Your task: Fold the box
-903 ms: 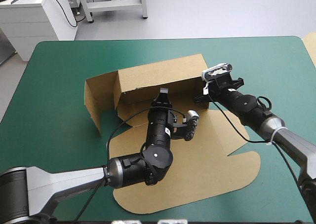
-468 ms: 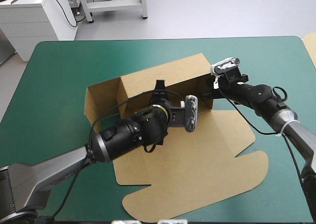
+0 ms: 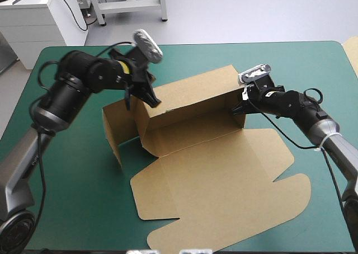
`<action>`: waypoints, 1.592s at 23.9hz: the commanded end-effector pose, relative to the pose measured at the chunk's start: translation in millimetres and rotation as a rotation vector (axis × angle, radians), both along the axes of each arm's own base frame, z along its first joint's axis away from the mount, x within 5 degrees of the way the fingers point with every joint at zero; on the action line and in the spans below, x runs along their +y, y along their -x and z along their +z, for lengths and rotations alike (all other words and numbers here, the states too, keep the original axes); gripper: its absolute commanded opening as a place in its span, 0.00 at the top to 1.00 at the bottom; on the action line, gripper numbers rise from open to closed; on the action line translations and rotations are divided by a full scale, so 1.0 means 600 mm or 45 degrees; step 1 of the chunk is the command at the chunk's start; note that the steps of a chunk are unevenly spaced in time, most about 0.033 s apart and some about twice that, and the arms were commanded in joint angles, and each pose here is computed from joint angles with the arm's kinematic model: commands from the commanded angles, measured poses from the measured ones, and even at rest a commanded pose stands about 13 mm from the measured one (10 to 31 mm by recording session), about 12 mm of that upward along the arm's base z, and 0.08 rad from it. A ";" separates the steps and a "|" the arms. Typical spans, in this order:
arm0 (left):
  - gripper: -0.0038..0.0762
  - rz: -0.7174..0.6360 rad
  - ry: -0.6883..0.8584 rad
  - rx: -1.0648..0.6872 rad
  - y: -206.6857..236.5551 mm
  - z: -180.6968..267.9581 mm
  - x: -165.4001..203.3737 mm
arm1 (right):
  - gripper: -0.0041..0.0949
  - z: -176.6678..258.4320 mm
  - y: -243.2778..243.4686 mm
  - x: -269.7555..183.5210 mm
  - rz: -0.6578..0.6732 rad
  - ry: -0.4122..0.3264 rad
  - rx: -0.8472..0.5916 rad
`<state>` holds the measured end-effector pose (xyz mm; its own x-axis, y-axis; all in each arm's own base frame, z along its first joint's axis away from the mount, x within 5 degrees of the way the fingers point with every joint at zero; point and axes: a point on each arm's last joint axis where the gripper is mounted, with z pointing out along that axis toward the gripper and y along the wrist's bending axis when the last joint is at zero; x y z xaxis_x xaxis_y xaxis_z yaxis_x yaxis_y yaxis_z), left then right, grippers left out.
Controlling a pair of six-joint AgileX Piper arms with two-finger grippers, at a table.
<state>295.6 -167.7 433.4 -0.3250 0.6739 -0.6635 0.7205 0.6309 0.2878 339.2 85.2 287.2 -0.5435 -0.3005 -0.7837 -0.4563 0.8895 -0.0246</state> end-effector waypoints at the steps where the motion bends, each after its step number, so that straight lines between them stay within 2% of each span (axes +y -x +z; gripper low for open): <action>1: 0.94 0.191 0.330 -0.028 -0.009 0.053 0.080 | 0.97 0.032 0.005 -0.008 -0.006 0.025 -0.072; 6: 0.94 0.494 0.583 0.125 -0.039 0.041 0.204 | 0.97 0.027 0.003 -0.007 0.003 0.031 -0.052; 9: 0.94 0.690 0.653 0.202 -0.044 0.017 0.273 | 0.97 0.025 0.001 -0.006 0.007 0.025 -0.028; 10: 0.94 0.797 0.663 0.239 -0.043 -0.005 0.314 | 0.97 0.025 -0.001 -0.004 0.017 0.020 -0.001; 12: 0.94 0.927 0.665 0.323 -0.041 -0.052 0.357 | 0.97 0.025 -0.006 -0.001 0.034 0.019 0.029; 14: 0.94 1.031 0.678 0.391 -0.037 -0.099 0.385 | 0.97 0.032 -0.011 0.002 0.004 -0.031 0.054; 18: 0.94 1.138 0.716 0.472 -0.029 -0.174 0.406 | 0.97 0.091 -0.026 0.002 -0.072 -0.099 0.027; 21: 0.94 1.111 0.667 0.517 -0.022 -0.204 0.405 | 0.97 0.134 -0.045 -0.009 -0.220 -0.087 0.020; 23: 0.94 1.112 0.661 0.528 -0.020 -0.214 0.404 | 0.97 0.146 -0.057 -0.014 -0.297 -0.037 0.167; 26: 0.94 1.120 0.665 0.519 -0.021 -0.216 0.405 | 0.97 0.161 -0.066 -0.012 -0.313 0.025 0.436; 27: 0.94 1.131 0.670 0.488 -0.023 -0.215 0.407 | 0.97 0.166 -0.069 -0.011 -0.322 0.030 0.473; 29: 0.94 1.136 0.673 0.472 -0.025 -0.214 0.408 | 0.97 0.171 -0.067 -0.009 -0.353 -0.030 0.487; 33: 0.94 1.136 0.673 0.472 -0.025 -0.214 0.408 | 0.97 0.180 -0.047 0.000 -0.311 -0.116 0.516; 38: 0.94 1.130 0.720 0.488 -0.025 -0.212 0.404 | 0.97 0.175 0.002 -0.003 -0.316 -0.119 0.571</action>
<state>312.4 78.2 282.7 -0.8463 -0.2235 -0.4836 -0.0751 0.9487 -0.3072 366.8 86.7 362.9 -0.9033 -0.0870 -0.4202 -0.1734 0.9697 0.1719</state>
